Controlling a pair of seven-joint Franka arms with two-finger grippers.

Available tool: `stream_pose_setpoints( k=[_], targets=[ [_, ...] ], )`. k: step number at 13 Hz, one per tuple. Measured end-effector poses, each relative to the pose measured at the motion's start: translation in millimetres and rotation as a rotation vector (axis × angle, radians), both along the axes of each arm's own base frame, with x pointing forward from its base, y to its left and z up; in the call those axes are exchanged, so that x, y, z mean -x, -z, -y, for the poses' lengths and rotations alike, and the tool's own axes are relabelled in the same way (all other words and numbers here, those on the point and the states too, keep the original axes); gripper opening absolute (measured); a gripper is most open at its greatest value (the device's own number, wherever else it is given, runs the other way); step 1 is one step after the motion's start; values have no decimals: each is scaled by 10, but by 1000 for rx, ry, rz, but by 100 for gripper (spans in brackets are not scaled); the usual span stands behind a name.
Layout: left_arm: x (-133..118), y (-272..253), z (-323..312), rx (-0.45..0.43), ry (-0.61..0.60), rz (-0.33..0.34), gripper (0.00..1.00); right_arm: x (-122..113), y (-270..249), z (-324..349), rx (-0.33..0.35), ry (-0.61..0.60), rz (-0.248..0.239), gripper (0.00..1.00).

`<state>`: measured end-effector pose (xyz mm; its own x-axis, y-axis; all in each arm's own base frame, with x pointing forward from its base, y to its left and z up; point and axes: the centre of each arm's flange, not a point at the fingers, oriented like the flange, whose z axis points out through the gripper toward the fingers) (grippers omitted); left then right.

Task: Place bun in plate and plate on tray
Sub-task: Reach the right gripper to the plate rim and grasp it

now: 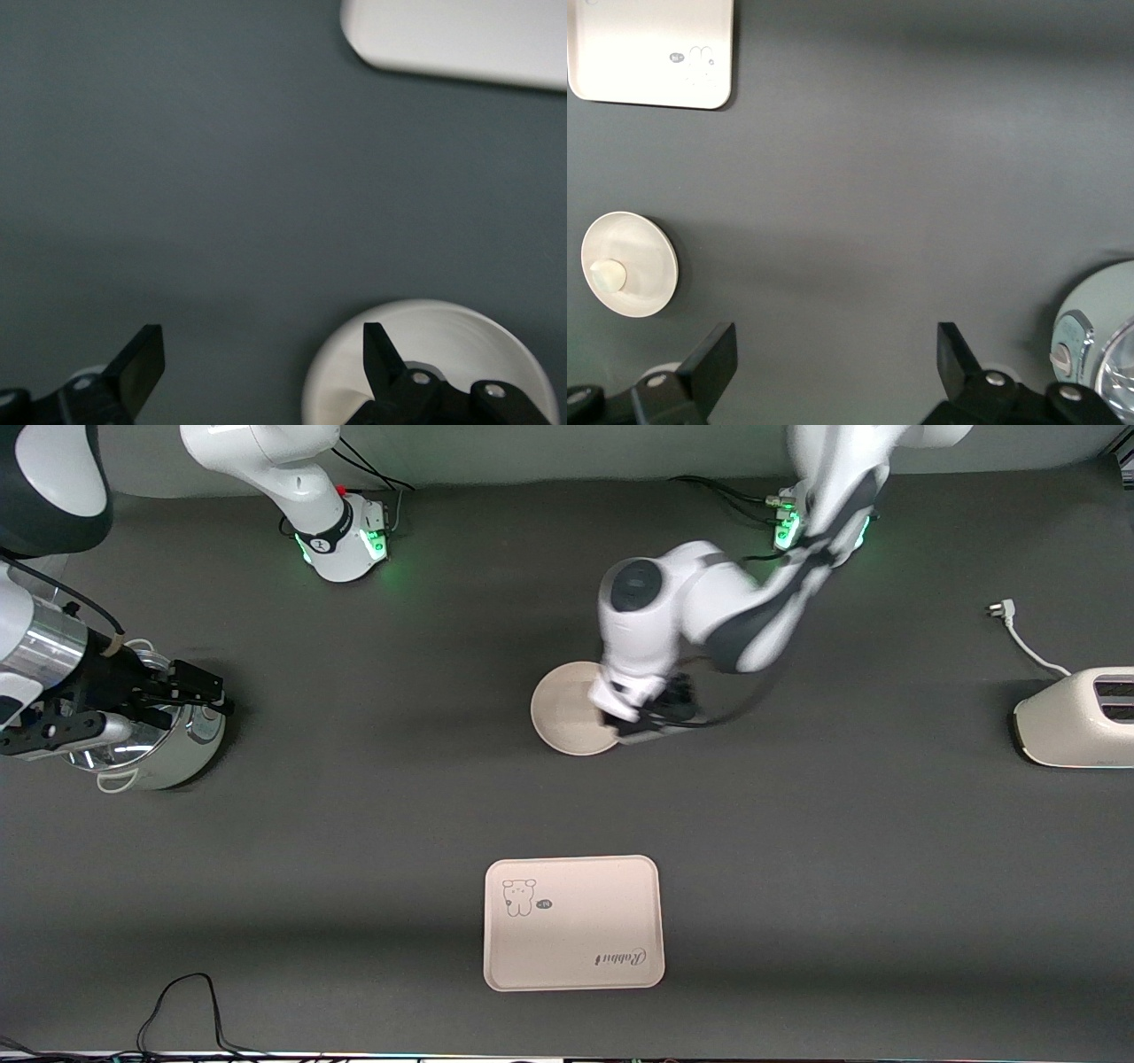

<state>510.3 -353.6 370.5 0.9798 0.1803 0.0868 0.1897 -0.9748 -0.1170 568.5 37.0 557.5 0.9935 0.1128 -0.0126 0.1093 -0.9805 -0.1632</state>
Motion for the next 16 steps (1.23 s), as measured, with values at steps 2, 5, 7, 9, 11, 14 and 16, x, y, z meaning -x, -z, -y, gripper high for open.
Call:
stream_pose_setpoints(
  k=[2,5,7,9,11,14,16],
  targets=[
    [-496,-783,-1250,-28,31,-70,100,-12,100,-253,-29,-27,-16,100],
    [-697,-1723,-2877,12,153,-151,100,60,414,-793,-105,-32,-36,100],
    [-659,-1936,-3407,63,221,-150,100,212,730,-1359,-95,4,-53,100],
    [-622,-2021,-3433,72,232,-144,100,486,1035,-2057,-76,26,-70,100],
    [-596,-2192,-3405,67,234,-127,100,776,1319,-2624,-46,24,-106,100],
    [-571,-2400,-3485,64,218,-112,100,1043,1809,-3117,0,33,-129,100],
    [-552,-2418,-3488,65,216,-125,100,1220,2229,-3356,31,51,-128,100]
  ],
)
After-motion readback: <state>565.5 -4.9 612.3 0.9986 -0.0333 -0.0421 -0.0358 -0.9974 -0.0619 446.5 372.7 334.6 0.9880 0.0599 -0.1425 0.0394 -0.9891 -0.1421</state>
